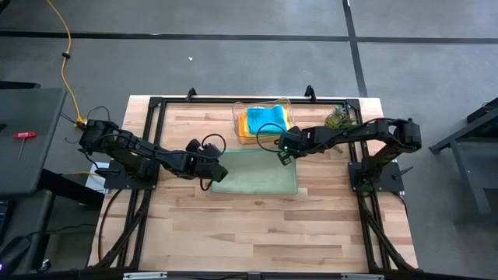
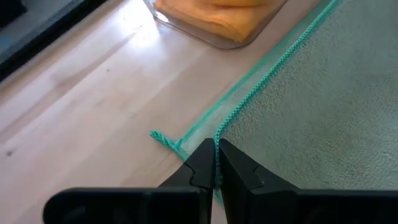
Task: Fold microfiber towels
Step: Fold the light green microfiber towel
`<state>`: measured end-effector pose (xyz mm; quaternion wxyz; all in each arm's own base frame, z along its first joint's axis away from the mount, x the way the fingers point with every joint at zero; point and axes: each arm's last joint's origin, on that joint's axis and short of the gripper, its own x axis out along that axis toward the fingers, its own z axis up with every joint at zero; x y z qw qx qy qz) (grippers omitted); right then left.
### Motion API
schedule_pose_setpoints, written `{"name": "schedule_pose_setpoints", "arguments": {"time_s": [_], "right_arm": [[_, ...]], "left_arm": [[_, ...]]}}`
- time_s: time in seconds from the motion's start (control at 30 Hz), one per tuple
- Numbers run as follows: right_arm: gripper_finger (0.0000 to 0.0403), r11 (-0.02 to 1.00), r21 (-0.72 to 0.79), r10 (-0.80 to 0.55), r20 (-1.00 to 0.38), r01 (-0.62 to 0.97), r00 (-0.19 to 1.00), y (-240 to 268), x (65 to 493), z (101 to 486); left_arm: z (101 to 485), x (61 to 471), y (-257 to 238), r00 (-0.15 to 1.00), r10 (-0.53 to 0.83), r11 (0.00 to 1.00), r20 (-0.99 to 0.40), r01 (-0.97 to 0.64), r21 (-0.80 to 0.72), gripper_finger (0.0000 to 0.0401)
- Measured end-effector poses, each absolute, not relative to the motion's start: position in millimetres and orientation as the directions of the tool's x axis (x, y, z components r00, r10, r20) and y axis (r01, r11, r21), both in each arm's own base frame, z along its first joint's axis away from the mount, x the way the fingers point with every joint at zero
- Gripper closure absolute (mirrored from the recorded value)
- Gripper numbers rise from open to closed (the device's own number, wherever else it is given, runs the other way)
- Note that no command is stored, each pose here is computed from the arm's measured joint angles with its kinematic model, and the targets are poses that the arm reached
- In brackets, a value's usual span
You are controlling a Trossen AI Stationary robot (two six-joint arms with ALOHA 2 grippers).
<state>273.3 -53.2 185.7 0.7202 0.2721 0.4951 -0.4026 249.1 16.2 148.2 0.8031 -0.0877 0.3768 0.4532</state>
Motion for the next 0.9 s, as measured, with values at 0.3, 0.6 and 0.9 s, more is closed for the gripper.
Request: {"name": "schedule_pose_setpoints", "arguments": {"time_s": [0.3, 0.6, 0.9], "right_arm": [[0.0378, 0.461, 0.015, -0.325, -0.928, 0.887, 0.184, -53.7, 273.4, 185.9], [0.0267, 0.429, -0.001, -0.363, -0.916, 0.903, 0.171, -58.8, 272.2, 186.5], [0.0196, 0.536, 0.026, -0.276, -0.939, 0.844, 0.205, -55.0, 255.2, 209.1]], "left_arm": [[148.8, 248.9, 16.9, 0.297, 0.685, 0.571, -0.665, -0.786, 0.237, 0.0373], [150.2, 248.0, 28.6, 0.257, 0.703, 0.584, -0.663, -0.741, 0.332, 0.0315], [192.7, 231.3, 38.2, 0.3, 0.603, 0.673, -0.739, -0.689, 0.27, 0.0266]]}}
